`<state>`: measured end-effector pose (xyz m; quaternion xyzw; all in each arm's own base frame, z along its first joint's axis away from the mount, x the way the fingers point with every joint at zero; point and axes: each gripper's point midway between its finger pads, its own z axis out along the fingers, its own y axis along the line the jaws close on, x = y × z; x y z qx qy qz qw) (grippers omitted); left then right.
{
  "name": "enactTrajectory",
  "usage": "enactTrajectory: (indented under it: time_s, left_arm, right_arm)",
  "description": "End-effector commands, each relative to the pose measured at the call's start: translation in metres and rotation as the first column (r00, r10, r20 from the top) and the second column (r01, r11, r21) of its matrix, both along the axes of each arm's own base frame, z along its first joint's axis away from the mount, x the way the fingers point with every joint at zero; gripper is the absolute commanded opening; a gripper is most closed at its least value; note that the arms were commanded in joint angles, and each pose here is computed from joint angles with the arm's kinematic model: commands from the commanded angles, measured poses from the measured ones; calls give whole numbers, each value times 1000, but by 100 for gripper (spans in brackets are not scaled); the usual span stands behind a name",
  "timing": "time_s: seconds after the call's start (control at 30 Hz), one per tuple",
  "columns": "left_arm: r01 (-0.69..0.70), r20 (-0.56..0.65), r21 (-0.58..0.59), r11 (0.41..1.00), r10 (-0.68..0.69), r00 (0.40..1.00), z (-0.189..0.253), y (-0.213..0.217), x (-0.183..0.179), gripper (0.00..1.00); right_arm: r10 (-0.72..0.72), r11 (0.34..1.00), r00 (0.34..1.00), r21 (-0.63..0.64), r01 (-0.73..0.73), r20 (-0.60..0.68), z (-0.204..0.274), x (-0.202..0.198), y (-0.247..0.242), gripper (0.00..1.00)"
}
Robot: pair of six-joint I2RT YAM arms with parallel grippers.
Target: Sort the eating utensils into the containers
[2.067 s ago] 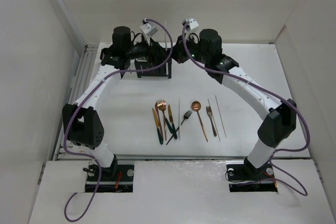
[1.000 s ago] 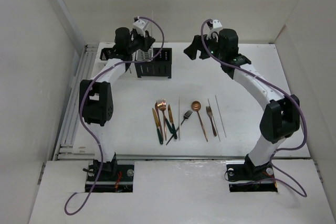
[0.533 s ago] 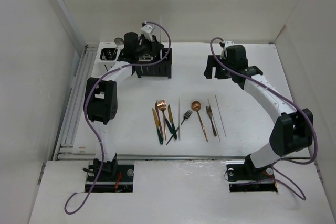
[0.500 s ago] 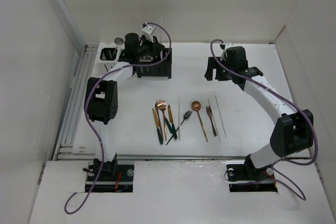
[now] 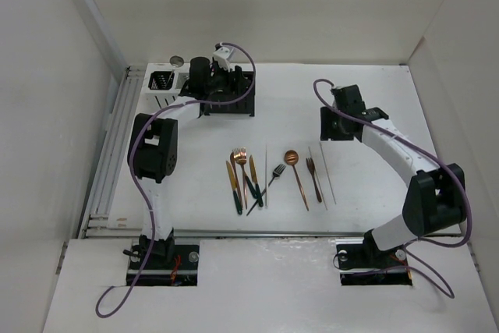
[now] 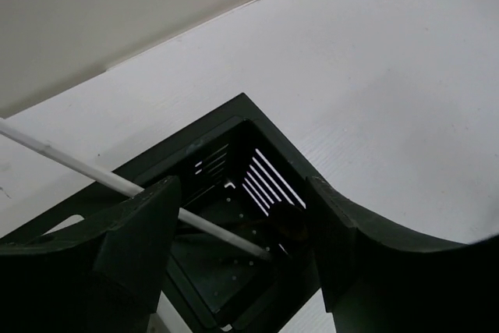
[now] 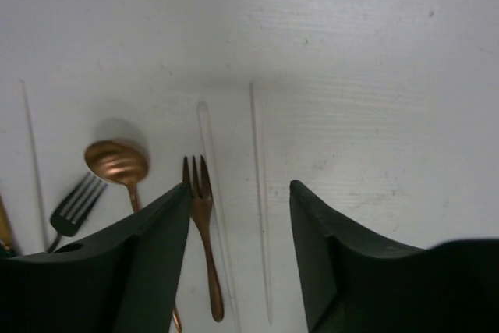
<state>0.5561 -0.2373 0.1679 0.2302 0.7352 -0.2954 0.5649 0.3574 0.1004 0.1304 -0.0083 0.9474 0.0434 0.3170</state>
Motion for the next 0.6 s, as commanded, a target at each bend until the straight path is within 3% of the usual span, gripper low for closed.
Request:
enactTrajectory:
  time_s: [0.0,0.17,0.3,0.57]
  left_arm:
    - [-45,88,22,999,43,995,46,12,8,64]
    - [-191,111,108,976,179,978,65,37,23,70]
    - [-332,156,127,935,311,937,105,61,35,71]
    - [-398,178,155,904,371,911,147,79,20,71]
  right_arm:
    - [-52,998,993,-48,47,-108,-28,-23,-13,55]
    - [-62,997,965,-49,52,-256,-71,-46,-11,54]
    - [-78,996,941,-55,63,-330,-94,-60,-12,54]
    - [-77,995,911,-96,41,-405,-124,-70,-14,46]
